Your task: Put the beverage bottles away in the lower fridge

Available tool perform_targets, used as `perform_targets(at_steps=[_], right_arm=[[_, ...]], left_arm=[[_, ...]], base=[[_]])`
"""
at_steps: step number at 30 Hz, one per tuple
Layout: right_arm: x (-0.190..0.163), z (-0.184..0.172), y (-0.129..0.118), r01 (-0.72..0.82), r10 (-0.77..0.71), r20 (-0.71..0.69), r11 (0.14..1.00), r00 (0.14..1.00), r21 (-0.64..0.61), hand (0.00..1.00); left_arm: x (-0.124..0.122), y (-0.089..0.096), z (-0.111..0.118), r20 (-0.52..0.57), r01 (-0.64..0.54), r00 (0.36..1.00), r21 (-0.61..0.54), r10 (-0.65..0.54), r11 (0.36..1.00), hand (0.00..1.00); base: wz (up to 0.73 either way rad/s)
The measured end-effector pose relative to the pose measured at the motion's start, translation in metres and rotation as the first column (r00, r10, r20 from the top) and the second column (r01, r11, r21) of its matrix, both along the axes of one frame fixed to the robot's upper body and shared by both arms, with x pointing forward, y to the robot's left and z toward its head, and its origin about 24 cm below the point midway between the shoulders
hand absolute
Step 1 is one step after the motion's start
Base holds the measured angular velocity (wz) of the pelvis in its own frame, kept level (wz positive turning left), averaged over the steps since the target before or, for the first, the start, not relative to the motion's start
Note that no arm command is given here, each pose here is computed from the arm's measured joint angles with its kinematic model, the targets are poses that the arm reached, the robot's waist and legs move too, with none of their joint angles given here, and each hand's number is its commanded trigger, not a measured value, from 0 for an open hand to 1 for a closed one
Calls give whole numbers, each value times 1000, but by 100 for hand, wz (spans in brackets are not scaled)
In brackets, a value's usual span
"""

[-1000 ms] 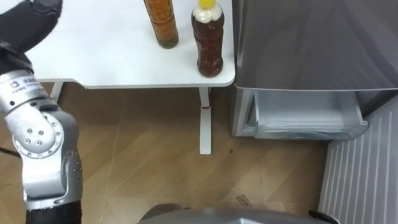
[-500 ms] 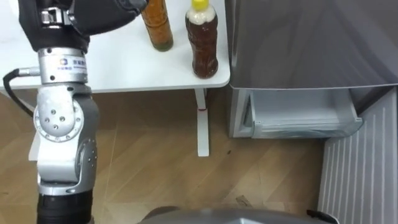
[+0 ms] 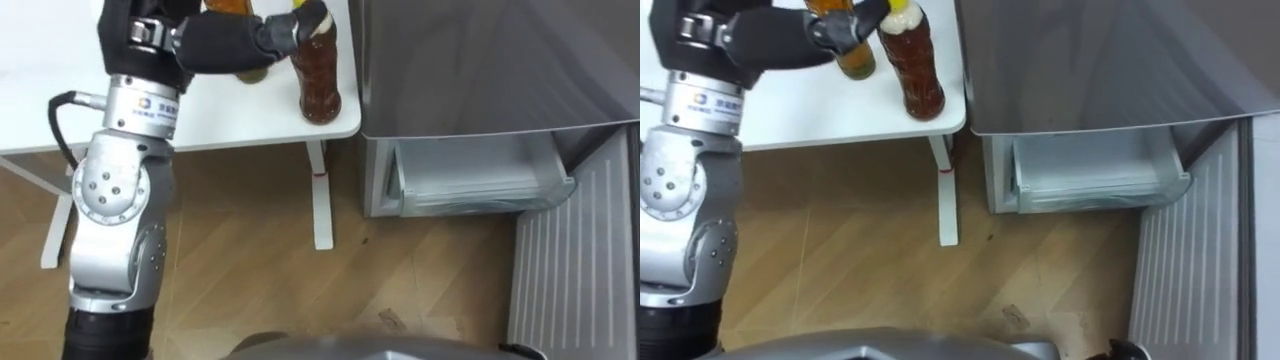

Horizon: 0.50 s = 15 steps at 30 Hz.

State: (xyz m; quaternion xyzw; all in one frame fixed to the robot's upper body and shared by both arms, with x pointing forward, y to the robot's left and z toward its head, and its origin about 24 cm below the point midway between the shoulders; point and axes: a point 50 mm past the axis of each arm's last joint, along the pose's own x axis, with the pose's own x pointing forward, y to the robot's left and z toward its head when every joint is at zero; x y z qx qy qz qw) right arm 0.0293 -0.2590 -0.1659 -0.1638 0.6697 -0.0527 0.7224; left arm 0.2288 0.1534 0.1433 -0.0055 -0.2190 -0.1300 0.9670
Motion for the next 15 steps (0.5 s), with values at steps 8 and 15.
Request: perform_targets(at_steps=[8,15], right_arm=[[-2,0,-1,-14,15,-53,1000,999,12,0],[-4,0,-1,-8,8,-75,1000,997,13,0]], left_arm=[[0,-13,-8,-61,123,991,41,-121,992,0],[1,-19,-16,-130,176,977,50,-169,983,0]], base=[[0],[0]])
